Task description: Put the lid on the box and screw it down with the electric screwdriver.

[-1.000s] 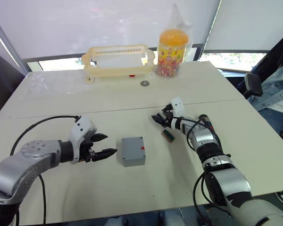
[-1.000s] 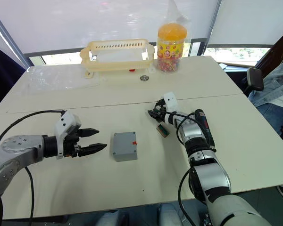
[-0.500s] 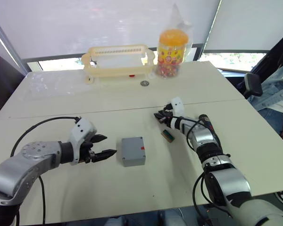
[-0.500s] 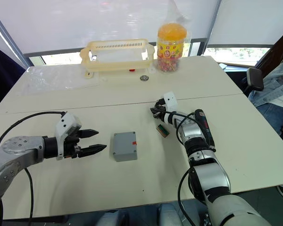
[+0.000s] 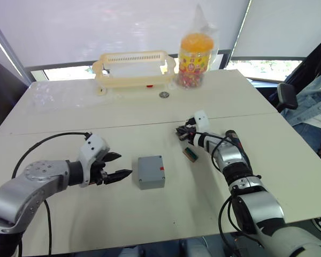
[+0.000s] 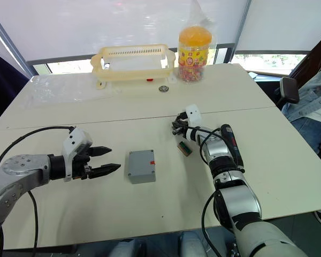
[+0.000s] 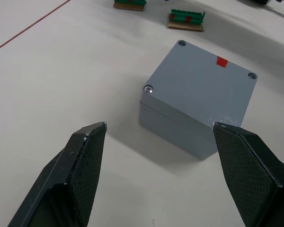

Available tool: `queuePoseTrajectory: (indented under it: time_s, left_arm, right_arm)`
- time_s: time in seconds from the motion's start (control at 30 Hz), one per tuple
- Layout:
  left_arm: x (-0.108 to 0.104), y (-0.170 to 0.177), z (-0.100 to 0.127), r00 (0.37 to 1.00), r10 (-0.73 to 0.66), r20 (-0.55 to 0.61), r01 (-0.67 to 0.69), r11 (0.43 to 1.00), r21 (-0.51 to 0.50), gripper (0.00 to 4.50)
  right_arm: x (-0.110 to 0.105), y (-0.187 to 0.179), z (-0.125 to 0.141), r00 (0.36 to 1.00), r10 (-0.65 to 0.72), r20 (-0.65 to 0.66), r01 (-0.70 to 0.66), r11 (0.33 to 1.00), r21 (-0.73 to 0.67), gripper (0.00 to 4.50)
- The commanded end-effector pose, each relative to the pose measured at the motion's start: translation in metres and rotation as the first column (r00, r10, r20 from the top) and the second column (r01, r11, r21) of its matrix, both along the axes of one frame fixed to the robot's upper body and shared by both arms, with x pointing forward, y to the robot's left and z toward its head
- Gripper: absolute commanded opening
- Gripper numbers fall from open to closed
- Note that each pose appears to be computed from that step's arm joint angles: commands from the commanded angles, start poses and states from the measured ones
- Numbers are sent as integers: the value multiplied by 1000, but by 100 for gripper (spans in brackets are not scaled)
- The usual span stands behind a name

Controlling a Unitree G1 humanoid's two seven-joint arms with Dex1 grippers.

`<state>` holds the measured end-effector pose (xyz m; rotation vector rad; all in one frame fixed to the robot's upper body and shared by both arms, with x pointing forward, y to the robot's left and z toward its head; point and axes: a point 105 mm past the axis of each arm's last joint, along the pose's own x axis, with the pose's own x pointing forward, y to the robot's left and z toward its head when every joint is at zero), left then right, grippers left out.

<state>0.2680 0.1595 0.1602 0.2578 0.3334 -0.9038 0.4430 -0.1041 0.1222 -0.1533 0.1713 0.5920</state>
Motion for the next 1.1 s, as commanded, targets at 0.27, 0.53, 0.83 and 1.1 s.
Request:
queuePoseTrajectory:
  time_s: [0.27,0.53,0.83,1.1]
  left_arm:
    - [-2,-5,3,999,-23,23,23,1000,7,368]
    - [-3,-6,2,999,-27,20,26,1000,6,368]
    - [-2,-5,7,999,-33,32,33,999,5,368]
    - [-10,-14,35,981,-184,68,184,983,4,368]
  right_arm:
    - [4,6,27,996,10,87,-13,1000,27,2]
    - [0,9,48,989,26,146,-32,999,37,2]
    - [-13,2,72,982,51,182,-69,994,89,2]
    - [-103,12,91,898,395,193,-407,913,25,2]
